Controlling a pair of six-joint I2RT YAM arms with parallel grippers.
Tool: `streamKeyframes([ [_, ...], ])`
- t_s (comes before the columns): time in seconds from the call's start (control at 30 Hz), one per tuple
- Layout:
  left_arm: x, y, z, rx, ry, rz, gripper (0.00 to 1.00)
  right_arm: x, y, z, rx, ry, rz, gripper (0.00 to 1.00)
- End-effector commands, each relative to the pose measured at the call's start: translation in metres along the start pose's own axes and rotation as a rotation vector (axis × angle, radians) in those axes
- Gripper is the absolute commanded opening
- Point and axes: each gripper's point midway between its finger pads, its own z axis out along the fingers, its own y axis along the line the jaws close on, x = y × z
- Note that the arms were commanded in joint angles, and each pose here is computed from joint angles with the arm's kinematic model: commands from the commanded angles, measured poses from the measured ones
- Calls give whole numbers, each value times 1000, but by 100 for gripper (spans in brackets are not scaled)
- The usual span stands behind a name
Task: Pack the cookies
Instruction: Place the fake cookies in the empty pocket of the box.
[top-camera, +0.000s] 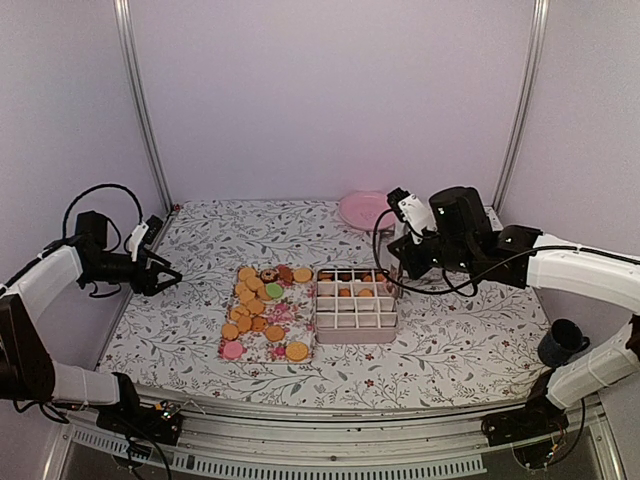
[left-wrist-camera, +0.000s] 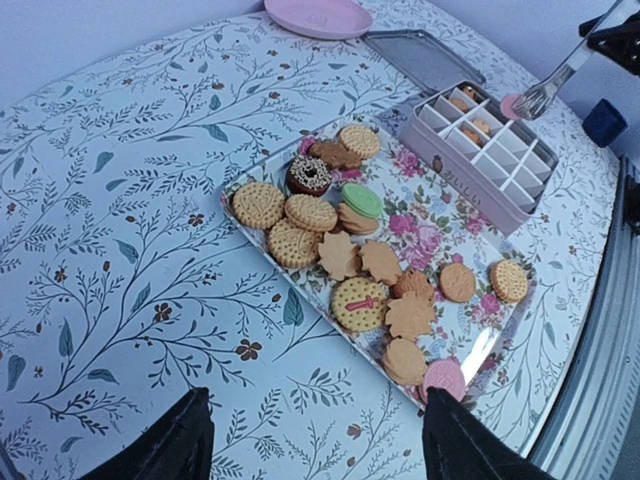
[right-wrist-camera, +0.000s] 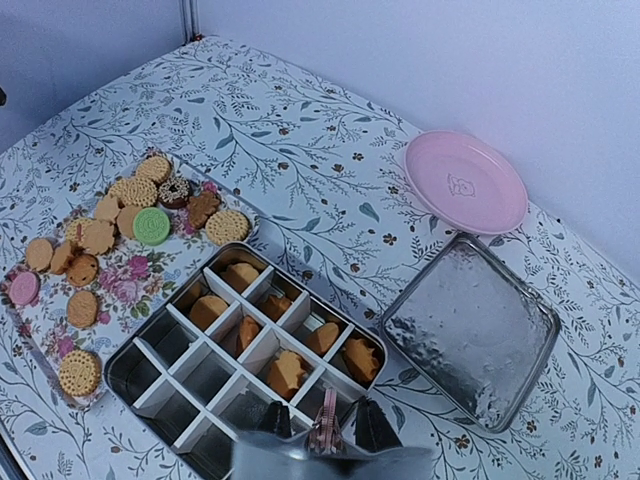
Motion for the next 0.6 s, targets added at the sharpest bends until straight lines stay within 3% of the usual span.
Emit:
streamKeyframes([
  [0.0,-8,2,-4,3,-18,10,73,-27,-11,1,28,-69,1,0],
  [0.3,-7,2,-3,0,-13,6,73,-22,-6,14,7,-42,-14,4],
  [0.47,-8,3,-4,-3,-14,6,73,-26,-6,11,5,-54,-8,22],
  [0.57,-8,3,-4,-3,-14,6,73,-34,-9,5,12,-76,-5,28],
])
